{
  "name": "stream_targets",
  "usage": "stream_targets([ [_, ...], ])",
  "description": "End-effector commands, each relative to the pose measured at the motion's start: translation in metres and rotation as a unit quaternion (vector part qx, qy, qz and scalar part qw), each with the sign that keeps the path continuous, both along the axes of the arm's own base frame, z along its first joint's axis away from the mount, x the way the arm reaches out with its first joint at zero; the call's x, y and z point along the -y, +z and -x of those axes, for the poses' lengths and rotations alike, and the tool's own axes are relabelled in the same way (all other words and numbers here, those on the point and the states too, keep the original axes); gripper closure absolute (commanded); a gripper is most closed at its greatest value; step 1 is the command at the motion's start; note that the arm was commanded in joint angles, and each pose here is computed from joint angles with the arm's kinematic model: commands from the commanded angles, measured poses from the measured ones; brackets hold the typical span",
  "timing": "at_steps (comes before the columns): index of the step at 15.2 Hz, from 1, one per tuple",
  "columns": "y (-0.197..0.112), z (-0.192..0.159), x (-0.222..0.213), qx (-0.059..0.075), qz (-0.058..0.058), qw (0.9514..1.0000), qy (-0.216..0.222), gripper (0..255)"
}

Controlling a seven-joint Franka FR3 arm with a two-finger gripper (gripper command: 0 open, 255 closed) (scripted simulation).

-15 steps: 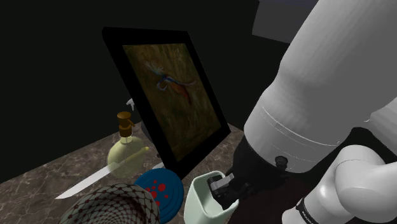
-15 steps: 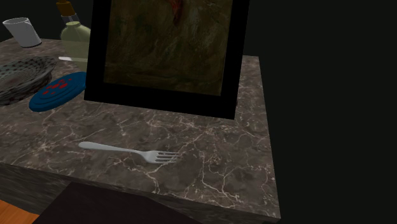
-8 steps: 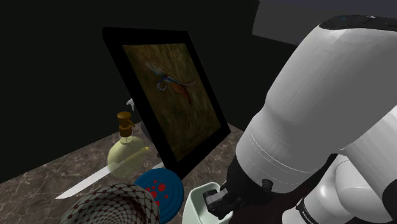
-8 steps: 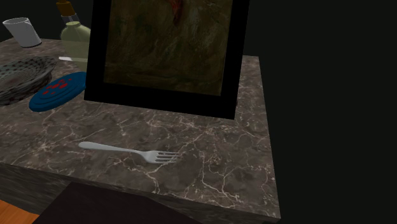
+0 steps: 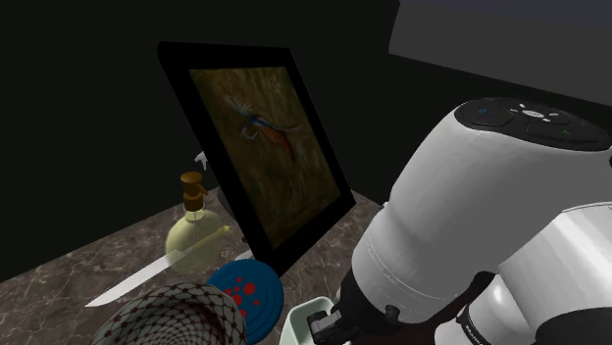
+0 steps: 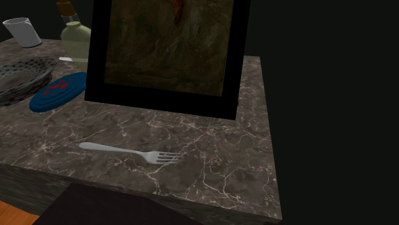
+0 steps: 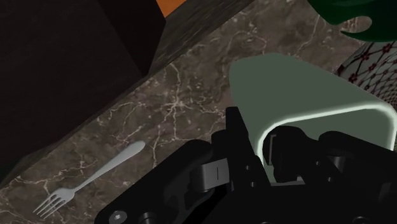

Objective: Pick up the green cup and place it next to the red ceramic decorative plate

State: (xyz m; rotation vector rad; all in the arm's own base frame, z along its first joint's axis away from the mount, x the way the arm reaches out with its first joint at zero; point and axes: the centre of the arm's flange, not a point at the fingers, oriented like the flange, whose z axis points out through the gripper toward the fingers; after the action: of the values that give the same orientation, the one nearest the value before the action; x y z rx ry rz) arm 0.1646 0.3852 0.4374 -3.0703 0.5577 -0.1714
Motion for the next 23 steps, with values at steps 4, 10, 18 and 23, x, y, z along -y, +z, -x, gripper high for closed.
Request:
stream_targets([
  [4, -0.027, -0.001, -0.001, 0.0, 0.0, 1.0, 0.0, 255],
  [10, -0.053, -0.001, -0.001, 0.0, 0.0, 1.0, 0.0, 255],
  [18, -0.053, -0.001, -0.001, 0.0, 0.0, 1.0, 0.0, 0],
  [23, -0.04, 0.001, -0.001, 0.0, 0.0, 1.0, 0.0, 0],
])
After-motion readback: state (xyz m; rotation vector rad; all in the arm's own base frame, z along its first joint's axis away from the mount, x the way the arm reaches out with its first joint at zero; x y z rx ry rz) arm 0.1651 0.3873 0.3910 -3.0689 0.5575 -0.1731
